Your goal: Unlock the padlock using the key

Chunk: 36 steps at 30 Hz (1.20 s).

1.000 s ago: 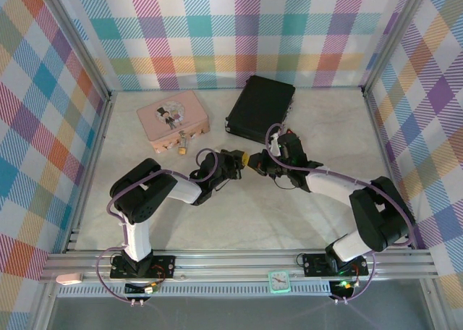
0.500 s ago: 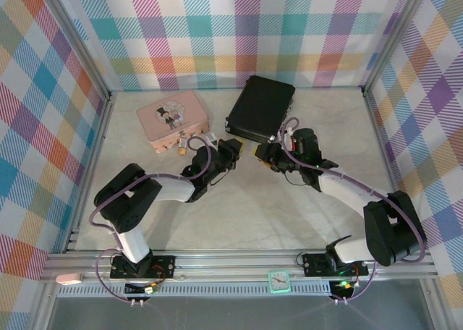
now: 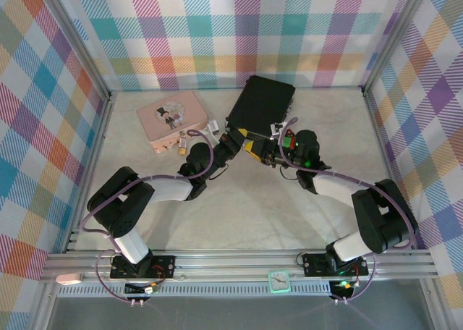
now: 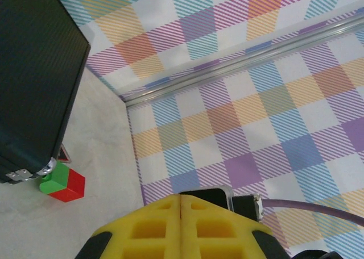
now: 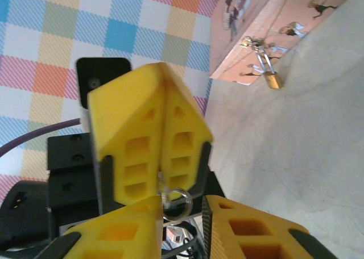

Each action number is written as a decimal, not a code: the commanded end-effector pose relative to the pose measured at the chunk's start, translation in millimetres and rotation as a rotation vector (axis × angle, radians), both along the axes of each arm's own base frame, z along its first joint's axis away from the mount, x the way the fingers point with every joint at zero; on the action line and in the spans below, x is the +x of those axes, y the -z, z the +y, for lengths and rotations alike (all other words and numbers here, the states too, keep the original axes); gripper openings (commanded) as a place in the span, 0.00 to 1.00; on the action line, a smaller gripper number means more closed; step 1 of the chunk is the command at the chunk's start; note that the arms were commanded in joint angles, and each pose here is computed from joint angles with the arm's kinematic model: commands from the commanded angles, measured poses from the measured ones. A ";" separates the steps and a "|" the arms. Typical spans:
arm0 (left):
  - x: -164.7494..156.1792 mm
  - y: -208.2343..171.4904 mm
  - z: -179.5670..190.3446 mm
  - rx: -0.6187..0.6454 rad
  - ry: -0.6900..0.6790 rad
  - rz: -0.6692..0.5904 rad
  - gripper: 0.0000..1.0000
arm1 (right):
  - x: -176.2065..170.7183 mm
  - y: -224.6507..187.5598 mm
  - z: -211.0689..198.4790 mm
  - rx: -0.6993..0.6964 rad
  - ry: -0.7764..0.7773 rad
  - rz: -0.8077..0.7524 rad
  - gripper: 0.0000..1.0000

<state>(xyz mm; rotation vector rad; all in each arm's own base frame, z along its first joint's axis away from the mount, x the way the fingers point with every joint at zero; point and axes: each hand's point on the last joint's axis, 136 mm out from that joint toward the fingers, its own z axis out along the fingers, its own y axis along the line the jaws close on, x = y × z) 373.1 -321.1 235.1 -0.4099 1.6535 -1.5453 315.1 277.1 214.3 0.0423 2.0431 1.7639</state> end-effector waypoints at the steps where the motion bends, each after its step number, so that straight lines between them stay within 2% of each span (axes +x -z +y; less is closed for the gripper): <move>1: 0.4 -14.1 -3.0 -0.034 0.019 -0.059 0.00 | -6.2 -12.1 5.4 0.049 -0.044 -0.060 0.24; 7: -3.1 -15.2 -8.2 -0.047 0.036 -0.053 0.00 | -5.6 -15.6 7.5 0.054 -0.051 -0.084 0.19; 12: -6.9 -20.8 -11.8 -0.080 0.056 -0.049 0.00 | -3.7 -12.4 10.0 0.048 -0.060 -0.084 0.02; 15: -10.0 -25.6 -15.2 -0.102 0.075 -0.049 0.00 | -2.0 -10.3 11.1 0.048 -0.062 -0.081 0.02; 19: -11.3 -29.7 -16.5 -0.104 0.083 -0.053 0.00 | -1.0 -11.2 12.4 0.055 -0.069 -0.080 0.10; 25: -11.0 -27.9 -18.2 -0.088 0.080 -0.049 0.00 | -1.9 -13.0 17.2 0.062 -0.086 -0.073 0.13; 27: -11.2 -27.5 -19.3 -0.084 0.081 -0.047 0.00 | -1.9 -12.5 19.6 0.059 -0.092 -0.071 0.10; 30: -11.5 -27.1 -19.3 -0.082 0.081 -0.045 0.00 | 0.4 -10.2 19.3 0.051 -0.082 -0.071 0.00; 33: -12.8 -30.6 -17.5 -0.086 0.082 -0.050 0.00 | 0.0 -7.5 18.3 0.024 -0.085 -0.100 0.00; 34: -11.7 -31.9 -15.4 -0.086 0.082 -0.048 0.07 | -0.2 -3.8 17.4 -0.001 -0.088 -0.114 0.00; 36: -8.1 -32.5 -8.3 -0.088 0.089 -0.038 0.39 | 0.2 4.3 12.1 -0.065 -0.086 -0.138 0.00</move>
